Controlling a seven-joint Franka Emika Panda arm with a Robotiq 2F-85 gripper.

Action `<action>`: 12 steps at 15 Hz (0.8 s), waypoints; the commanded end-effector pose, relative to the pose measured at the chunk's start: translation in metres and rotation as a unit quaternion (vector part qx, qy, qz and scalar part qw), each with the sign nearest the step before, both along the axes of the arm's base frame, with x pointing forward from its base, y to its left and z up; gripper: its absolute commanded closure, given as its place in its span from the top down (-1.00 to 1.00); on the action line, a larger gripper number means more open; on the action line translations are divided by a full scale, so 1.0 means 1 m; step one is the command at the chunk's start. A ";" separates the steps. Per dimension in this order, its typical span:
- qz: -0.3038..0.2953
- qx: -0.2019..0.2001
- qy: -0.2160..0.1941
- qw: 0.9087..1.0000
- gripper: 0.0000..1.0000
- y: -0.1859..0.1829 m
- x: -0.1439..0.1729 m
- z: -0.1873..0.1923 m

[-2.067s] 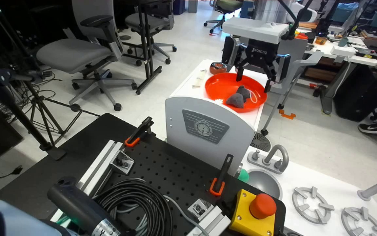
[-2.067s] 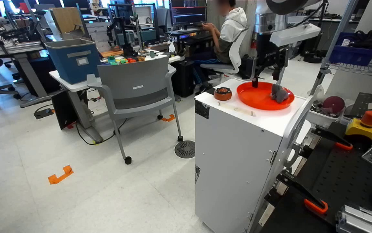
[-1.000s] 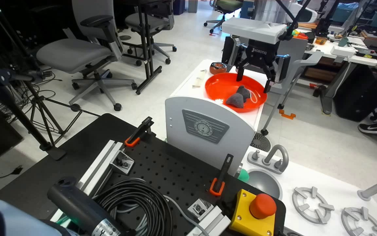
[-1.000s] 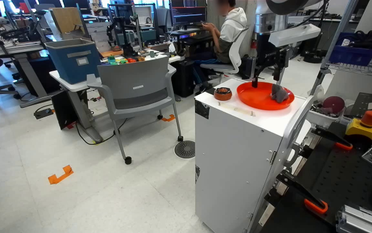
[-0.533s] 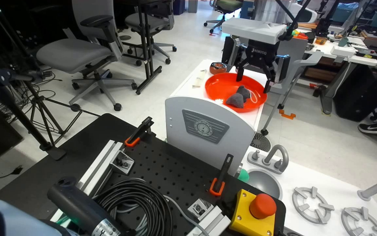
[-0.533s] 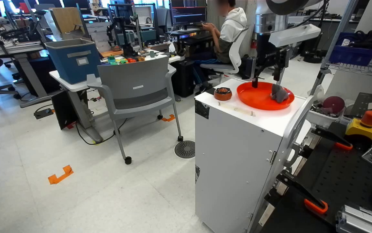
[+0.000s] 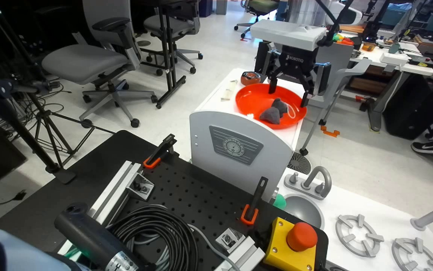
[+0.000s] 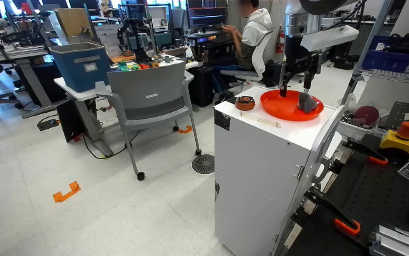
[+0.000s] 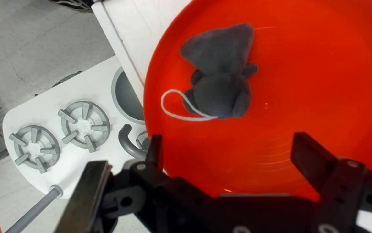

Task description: Pick up the grey toy on the plate and put it in the sink

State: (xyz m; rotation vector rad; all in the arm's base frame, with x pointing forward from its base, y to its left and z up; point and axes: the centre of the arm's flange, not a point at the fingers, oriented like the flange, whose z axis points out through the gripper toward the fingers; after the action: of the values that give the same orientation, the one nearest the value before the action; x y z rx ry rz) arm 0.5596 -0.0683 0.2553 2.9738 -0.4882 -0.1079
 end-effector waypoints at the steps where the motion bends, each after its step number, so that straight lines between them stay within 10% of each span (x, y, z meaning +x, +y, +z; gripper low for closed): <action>1: 0.006 -0.004 -0.020 1.000 1.00 0.006 -0.016 0.010; 12: 0.008 0.003 -0.057 0.998 1.00 0.009 -0.049 0.025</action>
State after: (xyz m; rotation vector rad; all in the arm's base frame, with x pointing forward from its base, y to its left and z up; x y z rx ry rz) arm 0.5341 -0.0636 0.2714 2.9978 -0.4836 -0.0034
